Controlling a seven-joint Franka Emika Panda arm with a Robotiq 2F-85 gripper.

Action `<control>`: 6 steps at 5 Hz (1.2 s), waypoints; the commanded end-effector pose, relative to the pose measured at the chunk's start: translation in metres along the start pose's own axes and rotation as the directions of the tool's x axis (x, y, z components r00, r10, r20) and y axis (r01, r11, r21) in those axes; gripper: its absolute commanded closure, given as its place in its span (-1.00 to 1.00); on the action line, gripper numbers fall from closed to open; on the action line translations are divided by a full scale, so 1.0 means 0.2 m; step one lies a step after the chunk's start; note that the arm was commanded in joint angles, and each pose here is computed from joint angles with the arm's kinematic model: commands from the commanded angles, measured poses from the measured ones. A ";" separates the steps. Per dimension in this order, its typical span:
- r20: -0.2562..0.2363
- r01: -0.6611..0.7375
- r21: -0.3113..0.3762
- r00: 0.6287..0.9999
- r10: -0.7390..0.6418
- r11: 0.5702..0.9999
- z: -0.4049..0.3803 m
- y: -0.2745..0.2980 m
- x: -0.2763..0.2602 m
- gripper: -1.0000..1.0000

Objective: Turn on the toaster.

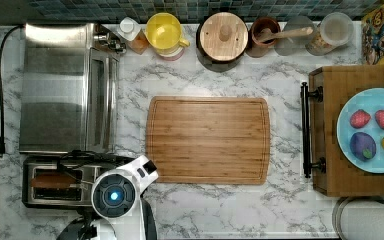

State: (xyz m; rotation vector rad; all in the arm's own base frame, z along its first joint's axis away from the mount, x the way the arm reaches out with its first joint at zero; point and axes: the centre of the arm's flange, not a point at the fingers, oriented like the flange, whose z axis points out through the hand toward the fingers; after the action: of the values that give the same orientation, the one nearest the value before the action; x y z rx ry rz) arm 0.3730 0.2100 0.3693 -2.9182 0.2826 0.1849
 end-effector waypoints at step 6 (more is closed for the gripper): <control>0.216 0.065 0.007 0.974 -0.065 0.998 0.47 -0.30 0.05 1.00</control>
State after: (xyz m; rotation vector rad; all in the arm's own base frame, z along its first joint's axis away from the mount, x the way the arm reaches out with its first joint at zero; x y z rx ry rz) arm 0.4000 0.2188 0.3039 -2.8757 0.3668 0.4278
